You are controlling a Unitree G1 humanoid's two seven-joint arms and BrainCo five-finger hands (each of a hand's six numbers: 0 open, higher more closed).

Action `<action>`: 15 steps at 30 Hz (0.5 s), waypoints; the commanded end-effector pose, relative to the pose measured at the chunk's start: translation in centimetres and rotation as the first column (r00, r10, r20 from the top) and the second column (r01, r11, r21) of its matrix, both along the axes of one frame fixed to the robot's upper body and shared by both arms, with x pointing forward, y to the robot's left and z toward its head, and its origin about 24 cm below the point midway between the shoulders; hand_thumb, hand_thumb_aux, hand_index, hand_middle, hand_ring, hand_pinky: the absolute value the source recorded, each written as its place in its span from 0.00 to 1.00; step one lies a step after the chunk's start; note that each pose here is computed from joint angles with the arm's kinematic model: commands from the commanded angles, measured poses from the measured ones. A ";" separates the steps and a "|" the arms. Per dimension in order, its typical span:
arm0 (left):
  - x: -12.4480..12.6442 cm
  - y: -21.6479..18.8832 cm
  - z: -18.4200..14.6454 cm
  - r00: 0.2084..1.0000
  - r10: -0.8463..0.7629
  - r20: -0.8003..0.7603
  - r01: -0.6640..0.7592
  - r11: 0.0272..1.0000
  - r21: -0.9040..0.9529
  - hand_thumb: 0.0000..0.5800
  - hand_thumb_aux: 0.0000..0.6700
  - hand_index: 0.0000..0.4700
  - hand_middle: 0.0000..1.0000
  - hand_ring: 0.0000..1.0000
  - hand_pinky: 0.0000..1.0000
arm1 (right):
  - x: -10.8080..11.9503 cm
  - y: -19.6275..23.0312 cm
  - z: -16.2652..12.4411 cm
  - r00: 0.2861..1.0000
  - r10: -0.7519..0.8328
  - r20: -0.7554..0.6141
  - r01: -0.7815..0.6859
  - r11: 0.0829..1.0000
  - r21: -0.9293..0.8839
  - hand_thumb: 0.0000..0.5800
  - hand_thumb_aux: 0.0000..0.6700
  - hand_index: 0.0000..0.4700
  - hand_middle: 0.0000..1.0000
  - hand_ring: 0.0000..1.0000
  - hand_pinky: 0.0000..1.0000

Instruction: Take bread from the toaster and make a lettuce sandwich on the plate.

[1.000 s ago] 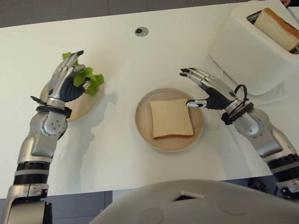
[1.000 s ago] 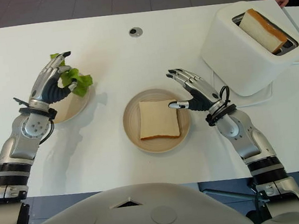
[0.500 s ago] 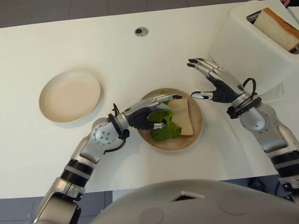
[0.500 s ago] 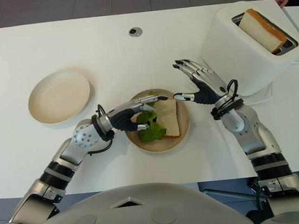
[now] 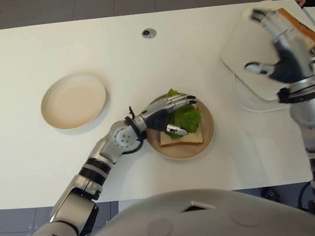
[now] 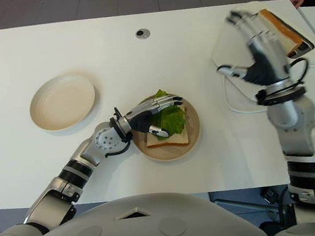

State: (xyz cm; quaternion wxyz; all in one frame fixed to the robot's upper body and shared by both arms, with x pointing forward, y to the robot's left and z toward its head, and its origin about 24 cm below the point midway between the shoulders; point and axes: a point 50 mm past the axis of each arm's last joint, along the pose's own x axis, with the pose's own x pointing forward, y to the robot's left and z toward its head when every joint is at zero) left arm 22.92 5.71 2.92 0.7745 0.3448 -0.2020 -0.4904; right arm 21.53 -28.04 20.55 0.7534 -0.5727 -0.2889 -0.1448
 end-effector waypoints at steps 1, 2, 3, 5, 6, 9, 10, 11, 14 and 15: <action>-0.6 0.1 -0.3 0.999 -0.030 -0.028 0.030 0.999 0.015 0.00 0.00 0.00 0.00 0.00 0.00 | -0.4 -3.7 2.3 0.966 -0.248 0.076 0.257 0.955 -0.151 0.00 0.00 0.00 0.00 0.00 0.00; -0.5 0.2 -0.1 0.999 -0.025 -0.022 0.025 1.000 0.009 0.00 0.00 0.00 0.00 0.00 0.00 | -0.1 -4.6 1.7 0.952 -0.302 0.041 0.304 0.933 -0.192 0.00 0.00 0.00 0.00 0.00 0.00; -0.4 0.3 0.2 1.000 -0.016 -0.012 0.016 1.000 0.001 0.00 0.00 0.00 0.00 0.00 0.00 | 0.3 -5.3 1.0 0.939 -0.344 0.000 0.334 0.913 -0.234 0.00 0.00 0.00 0.00 0.00 0.00; -0.1 0.7 1.2 1.000 0.018 0.023 -0.017 0.999 -0.035 0.00 0.00 0.00 0.00 0.00 0.00 | 1.1 -6.3 -0.7 0.911 -0.401 -0.095 0.362 0.889 -0.280 0.00 0.00 0.00 0.00 0.00 0.00; 0.0 0.9 1.7 0.999 0.034 0.039 -0.032 0.998 -0.054 0.00 0.00 0.00 0.00 0.00 0.00 | 1.3 -6.7 -1.3 0.899 -0.419 -0.128 0.371 0.882 -0.290 0.00 0.00 0.00 0.00 0.00 0.00; 0.2 1.5 3.2 0.993 0.078 0.087 -0.069 0.992 -0.103 0.00 0.00 0.00 0.00 0.00 0.00 | 1.4 -7.8 -3.2 0.864 -0.451 -0.226 0.382 0.877 -0.291 0.00 0.00 0.00 0.00 0.00 0.00; 0.3 1.7 3.7 0.991 0.090 0.100 -0.078 0.990 -0.117 0.00 0.00 0.00 0.00 0.00 0.00 | 1.3 -8.0 -3.9 0.851 -0.455 -0.261 0.378 0.877 -0.295 0.00 0.00 0.00 0.00 0.00 0.00; 0.2 1.8 4.0 0.989 0.098 0.109 -0.084 0.988 -0.126 0.00 0.00 0.00 0.00 0.00 0.00 | 1.3 -8.2 -4.4 0.843 -0.456 -0.285 0.375 0.878 -0.296 0.00 0.00 0.00 0.00 0.00 0.00; 0.0 2.0 4.9 0.985 0.109 0.130 -0.089 0.985 -0.151 0.00 0.00 0.00 0.00 0.00 0.00 | 1.5 -8.2 -5.1 0.832 -0.445 -0.332 0.351 0.885 -0.306 0.16 0.08 0.08 0.00 0.00 0.00; -0.1 2.1 5.2 0.984 0.115 0.137 -0.092 0.982 -0.164 0.00 0.00 0.00 0.00 0.00 0.00 | 1.5 -8.2 -5.1 0.831 -0.440 -0.339 0.345 0.887 -0.307 0.70 0.45 0.45 0.00 0.00 0.00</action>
